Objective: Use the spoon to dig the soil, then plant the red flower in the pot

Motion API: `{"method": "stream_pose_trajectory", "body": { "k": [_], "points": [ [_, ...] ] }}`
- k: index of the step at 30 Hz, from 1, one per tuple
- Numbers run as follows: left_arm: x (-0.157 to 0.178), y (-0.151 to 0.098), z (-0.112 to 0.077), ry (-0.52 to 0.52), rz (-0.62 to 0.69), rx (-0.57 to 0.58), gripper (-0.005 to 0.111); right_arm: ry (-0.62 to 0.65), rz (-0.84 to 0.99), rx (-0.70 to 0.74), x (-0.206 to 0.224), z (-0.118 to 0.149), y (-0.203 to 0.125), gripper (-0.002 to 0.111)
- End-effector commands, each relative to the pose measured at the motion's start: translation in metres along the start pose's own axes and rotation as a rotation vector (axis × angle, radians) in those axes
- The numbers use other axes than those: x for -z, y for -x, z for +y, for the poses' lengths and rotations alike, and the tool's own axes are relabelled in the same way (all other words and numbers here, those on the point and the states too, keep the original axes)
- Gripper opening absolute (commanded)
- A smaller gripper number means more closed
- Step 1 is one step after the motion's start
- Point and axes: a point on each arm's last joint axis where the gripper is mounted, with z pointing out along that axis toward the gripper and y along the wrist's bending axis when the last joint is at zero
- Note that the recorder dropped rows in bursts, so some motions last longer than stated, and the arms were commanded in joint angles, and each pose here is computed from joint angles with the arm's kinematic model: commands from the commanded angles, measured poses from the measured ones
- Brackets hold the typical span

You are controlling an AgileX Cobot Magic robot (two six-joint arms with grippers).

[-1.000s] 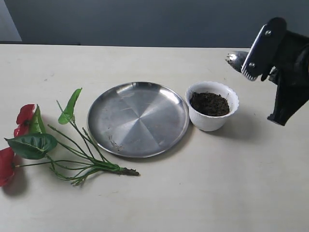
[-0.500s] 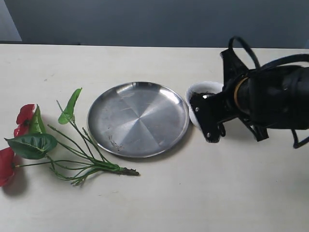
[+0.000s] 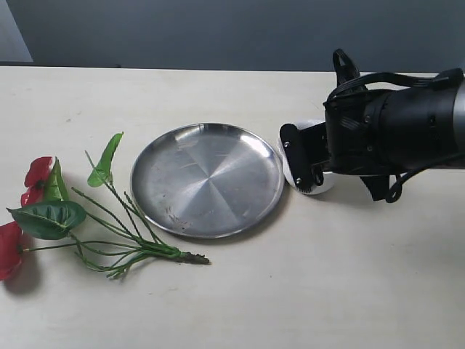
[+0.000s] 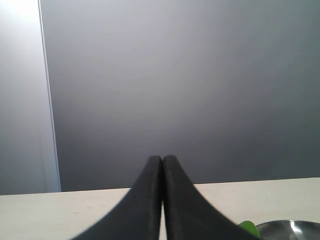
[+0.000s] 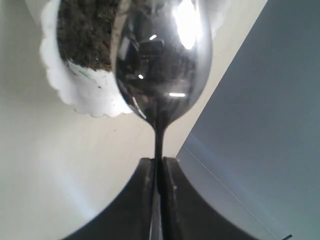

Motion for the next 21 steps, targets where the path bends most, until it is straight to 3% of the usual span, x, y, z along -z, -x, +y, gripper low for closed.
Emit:
{"method": "stream_pose_trajectory", "body": {
  "k": [1, 9, 21],
  "points": [
    [0.000, 0.000, -0.001, -0.009, 0.000, 0.005, 0.000, 0.011, 0.000, -0.010, -0.001, 0.000, 0.001, 0.000],
    [0.000, 0.000, -0.001, -0.009, 0.000, 0.005, 0.000, 0.043, 0.025, 0.025, -0.012, 0.007, 0.009, 0.000],
    [0.000, 0.000, -0.001, -0.009, 0.000, 0.005, 0.000, 0.000, 0.122, -0.063, -0.007, 0.002, -0.004, 0.000]
  ]
}}
